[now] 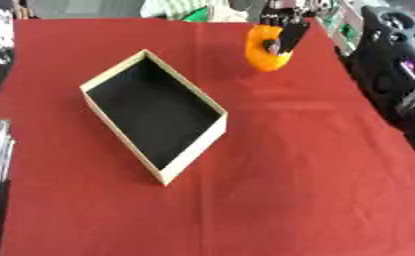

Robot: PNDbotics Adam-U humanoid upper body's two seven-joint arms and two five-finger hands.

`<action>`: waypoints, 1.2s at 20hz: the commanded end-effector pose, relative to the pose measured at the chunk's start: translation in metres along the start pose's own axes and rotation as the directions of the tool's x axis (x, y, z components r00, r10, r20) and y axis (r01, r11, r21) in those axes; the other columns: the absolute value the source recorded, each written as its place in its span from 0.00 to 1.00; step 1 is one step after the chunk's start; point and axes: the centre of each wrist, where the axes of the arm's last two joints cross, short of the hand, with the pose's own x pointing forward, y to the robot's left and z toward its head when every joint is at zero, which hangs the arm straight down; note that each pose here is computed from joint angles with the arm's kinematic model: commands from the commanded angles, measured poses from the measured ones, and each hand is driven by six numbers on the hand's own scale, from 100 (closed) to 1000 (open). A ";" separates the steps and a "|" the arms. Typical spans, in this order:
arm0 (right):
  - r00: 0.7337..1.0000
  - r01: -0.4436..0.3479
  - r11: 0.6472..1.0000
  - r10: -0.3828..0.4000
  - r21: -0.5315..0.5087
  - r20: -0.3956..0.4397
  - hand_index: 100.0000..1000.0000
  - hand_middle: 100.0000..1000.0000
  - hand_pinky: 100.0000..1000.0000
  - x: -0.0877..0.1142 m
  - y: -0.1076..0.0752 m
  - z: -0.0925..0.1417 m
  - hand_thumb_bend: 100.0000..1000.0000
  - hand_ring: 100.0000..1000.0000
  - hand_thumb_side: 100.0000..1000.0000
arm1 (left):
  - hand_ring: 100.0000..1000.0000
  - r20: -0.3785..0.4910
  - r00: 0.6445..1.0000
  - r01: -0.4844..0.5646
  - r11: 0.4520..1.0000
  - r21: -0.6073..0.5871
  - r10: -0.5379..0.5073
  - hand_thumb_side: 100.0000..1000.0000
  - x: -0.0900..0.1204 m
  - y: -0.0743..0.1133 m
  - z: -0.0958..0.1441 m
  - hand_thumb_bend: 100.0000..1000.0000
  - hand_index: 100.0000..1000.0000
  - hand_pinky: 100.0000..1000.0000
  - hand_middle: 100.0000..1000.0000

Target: Pick up objects on the table and place them in the box.

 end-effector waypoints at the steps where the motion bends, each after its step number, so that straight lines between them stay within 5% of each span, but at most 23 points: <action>1: 0.999 -0.034 0.993 0.033 -0.114 -0.009 0.62 0.34 0.66 0.006 -0.038 0.016 0.00 0.53 0.00 | 0.65 0.024 1.000 -0.002 1.000 0.004 0.002 0.50 0.006 0.003 -0.004 0.32 0.82 0.46 0.65; 11: 0.982 -0.091 0.968 0.127 -0.234 0.141 0.62 0.34 0.67 0.056 -0.080 0.045 0.00 0.53 0.00 | 0.65 0.030 1.000 0.000 1.000 -0.006 0.000 0.50 0.007 0.002 -0.006 0.32 0.82 0.47 0.65; 24: 0.895 -0.033 0.983 0.110 -0.182 0.433 0.65 0.34 0.68 0.138 -0.081 0.072 0.00 0.52 0.00 | 0.65 0.037 0.999 -0.011 1.000 -0.010 0.012 0.50 0.008 0.000 -0.007 0.31 0.82 0.47 0.65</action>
